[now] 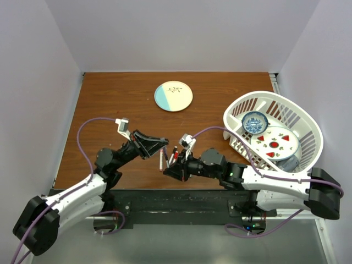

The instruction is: Insert the pens into the pen caps

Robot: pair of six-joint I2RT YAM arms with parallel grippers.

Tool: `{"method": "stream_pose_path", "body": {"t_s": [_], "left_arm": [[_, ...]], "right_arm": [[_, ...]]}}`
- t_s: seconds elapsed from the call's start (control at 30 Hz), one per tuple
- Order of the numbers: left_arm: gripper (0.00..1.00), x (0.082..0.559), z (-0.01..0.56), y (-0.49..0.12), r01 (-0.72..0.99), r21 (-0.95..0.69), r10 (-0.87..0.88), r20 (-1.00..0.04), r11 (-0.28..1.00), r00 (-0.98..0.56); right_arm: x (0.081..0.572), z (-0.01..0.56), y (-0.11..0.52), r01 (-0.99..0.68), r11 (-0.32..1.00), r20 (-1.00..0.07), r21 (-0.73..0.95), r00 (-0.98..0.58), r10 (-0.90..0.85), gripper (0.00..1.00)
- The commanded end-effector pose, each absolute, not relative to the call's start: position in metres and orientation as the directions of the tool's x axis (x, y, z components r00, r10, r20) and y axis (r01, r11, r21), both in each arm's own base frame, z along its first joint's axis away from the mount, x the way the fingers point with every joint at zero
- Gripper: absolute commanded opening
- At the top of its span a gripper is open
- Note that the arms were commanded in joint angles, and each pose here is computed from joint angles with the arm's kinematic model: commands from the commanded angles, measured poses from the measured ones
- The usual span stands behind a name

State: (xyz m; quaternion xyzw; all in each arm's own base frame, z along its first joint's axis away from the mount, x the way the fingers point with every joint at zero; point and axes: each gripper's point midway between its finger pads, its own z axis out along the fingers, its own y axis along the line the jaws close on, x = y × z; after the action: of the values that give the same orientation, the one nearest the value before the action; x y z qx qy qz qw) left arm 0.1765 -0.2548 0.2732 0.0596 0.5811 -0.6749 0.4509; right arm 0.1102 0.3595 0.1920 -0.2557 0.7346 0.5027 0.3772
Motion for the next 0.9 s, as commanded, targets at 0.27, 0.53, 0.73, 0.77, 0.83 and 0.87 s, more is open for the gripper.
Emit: {"method": "stream_pose_path", "body": {"t_s": [0.27,0.53,0.73,0.77,0.83,0.87], "left_arm": [[0.0,0.133,0.2,-0.262,0.557,-0.83,-0.447,-0.514,0.043,-0.732],[0.0,0.112,0.177,-0.265,0.538,-0.842,-0.392,-0.51,0.044,-0.766],[0.0,0.108,0.144,-0.256,0.491,-0.863,-0.391,-0.494,0.115,-0.776],[0.0,0.108,0.143,-0.257,0.5,-0.857,-0.39,-0.505,0.123,-0.77],[0.0,0.101,0.143,-0.263,0.515,-0.849,-0.362,-0.519,0.116,-0.775],[0.0,0.101,0.147,-0.265,0.526,-0.844,-0.363,-0.525,0.106,-0.77]], "right_arm": [[0.178,0.361,0.366,-0.805,0.453,-0.91,0.383,-0.243,0.337,0.0],[0.214,0.399,0.36,-0.796,0.471,-0.899,0.38,-0.199,0.389,0.0],[0.235,0.422,0.354,-0.791,0.506,-0.909,0.345,-0.146,0.391,0.0],[0.235,0.424,0.356,-0.797,0.498,-0.91,0.341,-0.145,0.389,0.0],[0.239,0.432,0.356,-0.804,0.491,-0.907,0.336,-0.135,0.399,0.0],[0.241,0.433,0.358,-0.805,0.49,-0.906,0.335,-0.133,0.401,0.0]]}}
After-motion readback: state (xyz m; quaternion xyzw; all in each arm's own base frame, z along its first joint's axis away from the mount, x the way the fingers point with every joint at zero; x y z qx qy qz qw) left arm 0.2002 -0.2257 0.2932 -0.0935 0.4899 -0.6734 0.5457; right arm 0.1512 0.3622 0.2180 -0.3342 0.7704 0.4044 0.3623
